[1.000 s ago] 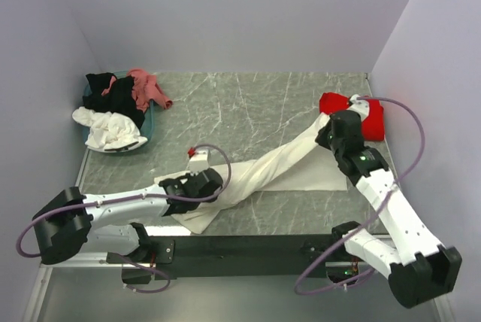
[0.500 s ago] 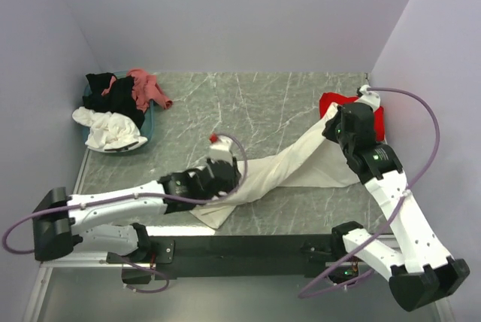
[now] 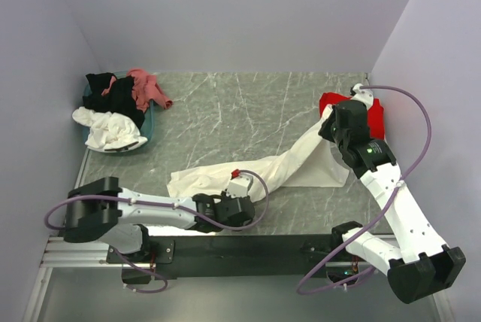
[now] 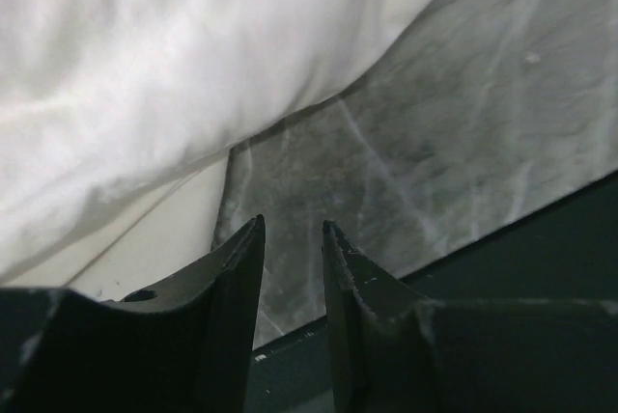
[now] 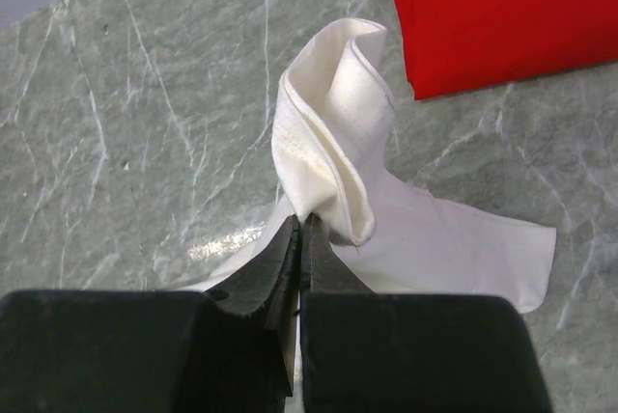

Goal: Fold and stack the t-shirts
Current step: Flatten the tshirt out

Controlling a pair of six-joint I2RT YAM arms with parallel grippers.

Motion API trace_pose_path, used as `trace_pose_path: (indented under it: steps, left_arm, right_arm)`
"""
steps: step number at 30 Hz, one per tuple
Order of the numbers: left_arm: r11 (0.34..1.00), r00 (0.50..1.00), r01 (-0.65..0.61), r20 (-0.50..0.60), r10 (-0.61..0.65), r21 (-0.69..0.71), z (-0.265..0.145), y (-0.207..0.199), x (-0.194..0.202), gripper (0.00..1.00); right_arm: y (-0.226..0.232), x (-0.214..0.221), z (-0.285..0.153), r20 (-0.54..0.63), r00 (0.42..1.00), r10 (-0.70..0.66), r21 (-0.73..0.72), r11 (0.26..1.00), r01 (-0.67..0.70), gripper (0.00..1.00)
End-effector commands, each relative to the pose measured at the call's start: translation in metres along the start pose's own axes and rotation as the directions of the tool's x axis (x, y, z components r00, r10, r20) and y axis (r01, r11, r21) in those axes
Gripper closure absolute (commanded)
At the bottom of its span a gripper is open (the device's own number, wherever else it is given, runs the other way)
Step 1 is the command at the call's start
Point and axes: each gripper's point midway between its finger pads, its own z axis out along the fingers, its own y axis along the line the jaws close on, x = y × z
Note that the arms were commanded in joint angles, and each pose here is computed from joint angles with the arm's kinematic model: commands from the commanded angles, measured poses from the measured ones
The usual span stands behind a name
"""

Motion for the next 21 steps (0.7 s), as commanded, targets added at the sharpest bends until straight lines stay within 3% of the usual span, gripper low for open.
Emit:
trace_pose_path:
  steps: [1,12,16,21]
  left_arm:
    - [1.000,1.000,0.016,-0.013,-0.017,-0.012,0.008,-0.008,0.002,0.62]
    - [0.972,0.999,0.030,0.050,-0.019,-0.232,0.010,0.037,-0.001,0.52]
    - [0.969,0.998,0.059,0.051,-0.048,-0.241,0.001,0.049,0.003,0.51]
    - [0.957,0.974,0.210,0.130,-0.186,-0.201,-0.027,0.068,-0.005,0.51]
  right_arm:
    - [0.004,-0.015,-0.002,0.057,0.998,0.008,-0.020,1.000,-0.007,1.00]
    - [0.006,-0.018,-0.001,0.053,0.999,-0.006,-0.021,1.000,0.007,1.00]
    - [0.005,-0.017,0.000,0.053,0.999,-0.009,-0.014,1.000,0.010,1.00]
    - [0.004,-0.017,-0.001,0.054,0.998,-0.012,-0.013,1.000,0.013,1.00]
